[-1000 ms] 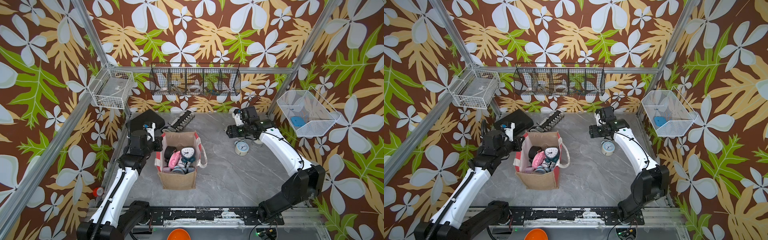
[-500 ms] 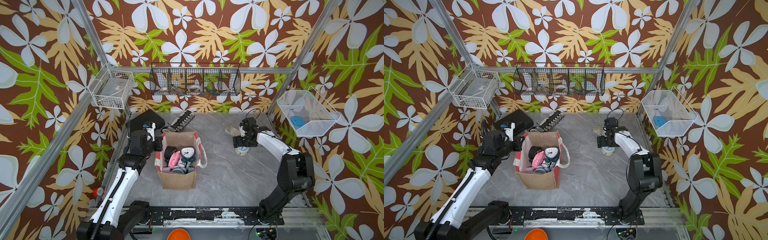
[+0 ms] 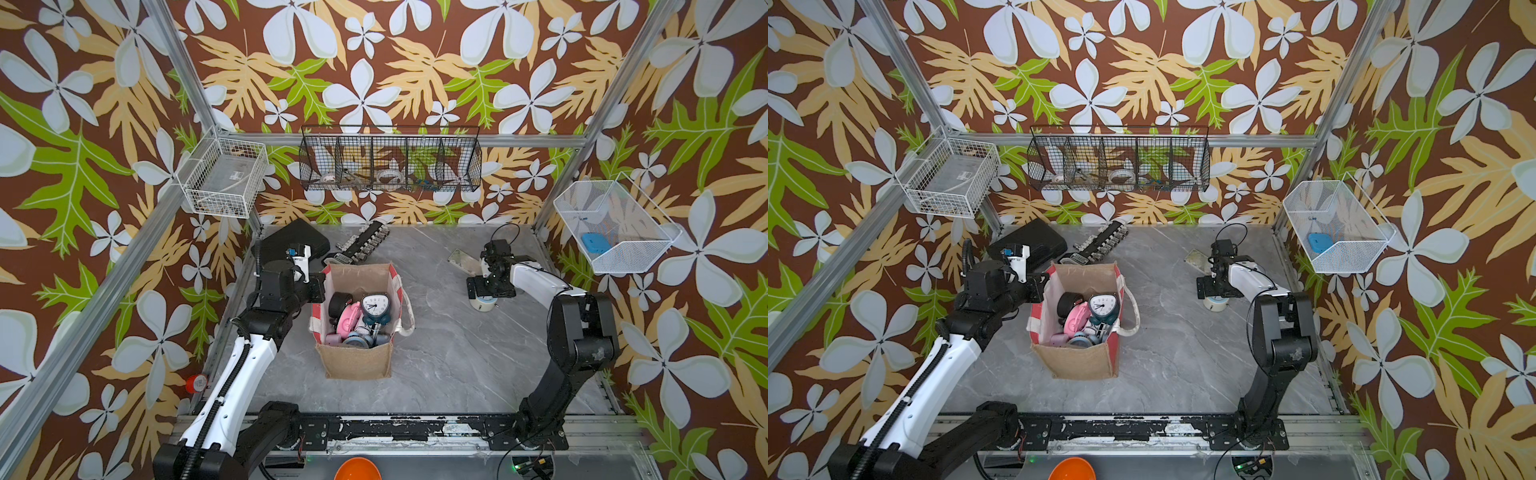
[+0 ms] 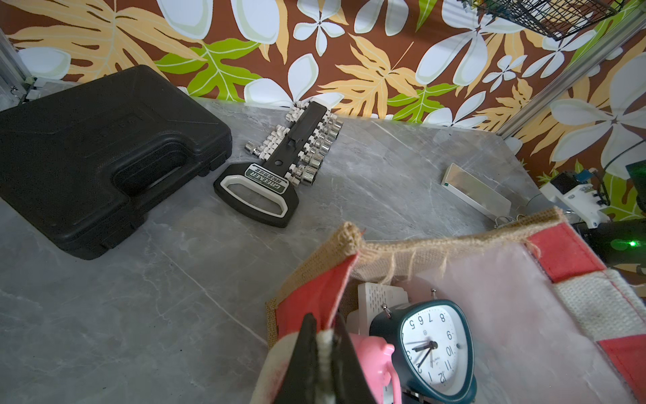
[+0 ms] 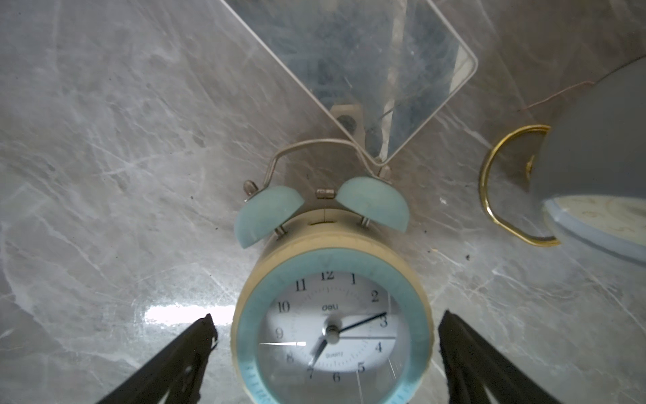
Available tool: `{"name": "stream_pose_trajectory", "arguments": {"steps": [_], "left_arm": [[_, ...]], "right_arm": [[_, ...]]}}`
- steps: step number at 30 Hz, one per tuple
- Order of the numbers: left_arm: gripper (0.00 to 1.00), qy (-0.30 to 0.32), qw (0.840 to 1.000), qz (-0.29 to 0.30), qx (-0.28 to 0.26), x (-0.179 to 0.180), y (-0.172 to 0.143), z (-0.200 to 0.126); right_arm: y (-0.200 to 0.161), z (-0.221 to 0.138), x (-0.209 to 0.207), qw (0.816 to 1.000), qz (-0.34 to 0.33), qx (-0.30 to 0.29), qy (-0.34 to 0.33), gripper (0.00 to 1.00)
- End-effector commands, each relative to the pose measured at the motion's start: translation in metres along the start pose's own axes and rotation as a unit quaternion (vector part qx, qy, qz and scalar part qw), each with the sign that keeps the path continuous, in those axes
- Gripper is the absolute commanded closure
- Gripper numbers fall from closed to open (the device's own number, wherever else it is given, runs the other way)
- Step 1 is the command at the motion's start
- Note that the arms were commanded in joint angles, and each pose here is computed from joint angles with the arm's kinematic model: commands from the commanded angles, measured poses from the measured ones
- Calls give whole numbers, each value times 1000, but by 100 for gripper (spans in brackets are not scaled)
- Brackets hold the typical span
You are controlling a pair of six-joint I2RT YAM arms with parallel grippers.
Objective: Put the alarm clock into the canvas bag
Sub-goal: Place the alarm at the canvas bag, then pick up the alarm from the center of the board.
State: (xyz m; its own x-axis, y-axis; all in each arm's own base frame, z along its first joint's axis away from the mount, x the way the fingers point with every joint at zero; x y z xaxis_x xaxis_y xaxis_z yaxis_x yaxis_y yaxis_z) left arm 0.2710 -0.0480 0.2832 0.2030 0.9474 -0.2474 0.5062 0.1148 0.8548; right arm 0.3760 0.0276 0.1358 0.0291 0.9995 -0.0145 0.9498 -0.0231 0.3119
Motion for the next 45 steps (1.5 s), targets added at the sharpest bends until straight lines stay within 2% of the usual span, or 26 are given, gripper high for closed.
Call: {"name": "stream_pose_trajectory", "arguments": {"steps": [1, 13, 25, 34, 45], "left_arm": [[100, -5, 999, 8, -41, -2, 14, -3], [100, -7, 999, 8, -42, -3, 14, -4], [100, -7, 999, 9, -43, -3, 14, -4], [100, -7, 999, 8, -43, -3, 14, -4], [100, -7, 999, 8, -41, -3, 14, -3]], "right_arm": [[2, 4, 0, 1000, -4, 0, 8, 0], [-1, 18, -1, 1000, -4, 18, 6, 12], [2, 6, 0, 1000, -4, 7, 10, 22], [12, -31, 1, 999, 3, -26, 24, 26], [33, -113, 30, 994, -21, -99, 41, 28]]}}
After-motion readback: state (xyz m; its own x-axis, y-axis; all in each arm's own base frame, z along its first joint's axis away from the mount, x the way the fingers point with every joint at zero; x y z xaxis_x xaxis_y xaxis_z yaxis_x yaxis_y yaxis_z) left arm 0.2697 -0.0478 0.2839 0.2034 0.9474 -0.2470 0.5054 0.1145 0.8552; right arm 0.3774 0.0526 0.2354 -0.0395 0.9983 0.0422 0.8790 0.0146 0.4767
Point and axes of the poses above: each gripper's point midway between its finger pads, its own z axis out along the fingers, its own x axis along the line the jaws close on, y = z × x, the point moved 8 cm from there along -z, back along the fingers, and after that the axes turned 3 degrees about z, right-handed, at the moved point
